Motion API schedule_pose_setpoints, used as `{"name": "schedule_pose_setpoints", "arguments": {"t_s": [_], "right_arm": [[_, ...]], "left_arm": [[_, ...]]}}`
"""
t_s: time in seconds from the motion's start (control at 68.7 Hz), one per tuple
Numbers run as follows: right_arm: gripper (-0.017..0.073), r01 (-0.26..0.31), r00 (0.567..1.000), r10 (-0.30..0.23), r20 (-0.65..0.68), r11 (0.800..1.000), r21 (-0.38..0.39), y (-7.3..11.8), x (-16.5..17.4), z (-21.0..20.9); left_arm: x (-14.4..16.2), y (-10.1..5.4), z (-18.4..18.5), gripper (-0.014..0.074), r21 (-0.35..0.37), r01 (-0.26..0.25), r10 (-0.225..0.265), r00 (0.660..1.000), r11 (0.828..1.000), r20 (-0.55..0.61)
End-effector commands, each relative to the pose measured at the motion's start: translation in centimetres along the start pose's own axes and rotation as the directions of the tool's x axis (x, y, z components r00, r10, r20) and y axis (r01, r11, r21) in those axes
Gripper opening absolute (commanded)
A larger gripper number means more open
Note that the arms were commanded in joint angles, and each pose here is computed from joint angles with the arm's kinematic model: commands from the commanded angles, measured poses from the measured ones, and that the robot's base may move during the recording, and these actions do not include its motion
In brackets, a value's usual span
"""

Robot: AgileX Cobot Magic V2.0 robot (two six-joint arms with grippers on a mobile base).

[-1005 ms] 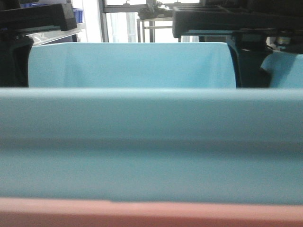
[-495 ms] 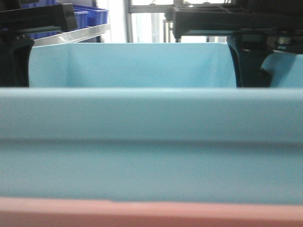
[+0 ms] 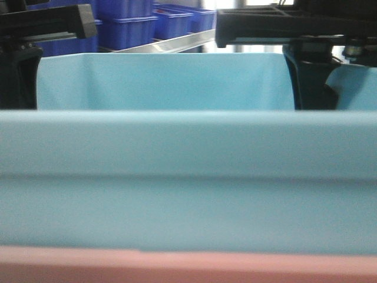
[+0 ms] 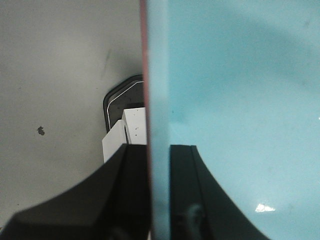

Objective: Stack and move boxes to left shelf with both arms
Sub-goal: 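Hold the lifted stack with both grippers while the base drives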

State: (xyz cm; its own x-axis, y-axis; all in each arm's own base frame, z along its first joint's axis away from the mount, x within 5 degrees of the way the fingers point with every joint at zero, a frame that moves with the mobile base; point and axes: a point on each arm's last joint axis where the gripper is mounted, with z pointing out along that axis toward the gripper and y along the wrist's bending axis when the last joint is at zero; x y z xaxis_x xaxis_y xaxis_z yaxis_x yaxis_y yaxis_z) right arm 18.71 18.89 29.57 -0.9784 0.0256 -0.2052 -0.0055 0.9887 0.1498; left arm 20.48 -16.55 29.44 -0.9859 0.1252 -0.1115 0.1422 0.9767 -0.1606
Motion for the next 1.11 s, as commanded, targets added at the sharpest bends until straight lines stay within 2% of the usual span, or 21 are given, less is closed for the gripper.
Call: {"name": "schedule_pose_setpoints", "arguments": {"t_s": [0.0,1.092], "right_arm": [[0.0057,0.020,0.998,-0.021,0.067,1.000,0.004,-0.50,-0.40,-1.81],[0.0057,0.020,0.998,-0.021,0.067,1.000,0.004,-0.50,-0.40,-1.81]], "left_arm": [[1.01,0.38,-1.91,-0.0010,-0.033,-0.028,0.027,0.999,0.999,-0.037],[1.01,0.38,-1.91,-0.0010,-0.033,-0.028,0.027,0.999,0.999,-0.037]]}}
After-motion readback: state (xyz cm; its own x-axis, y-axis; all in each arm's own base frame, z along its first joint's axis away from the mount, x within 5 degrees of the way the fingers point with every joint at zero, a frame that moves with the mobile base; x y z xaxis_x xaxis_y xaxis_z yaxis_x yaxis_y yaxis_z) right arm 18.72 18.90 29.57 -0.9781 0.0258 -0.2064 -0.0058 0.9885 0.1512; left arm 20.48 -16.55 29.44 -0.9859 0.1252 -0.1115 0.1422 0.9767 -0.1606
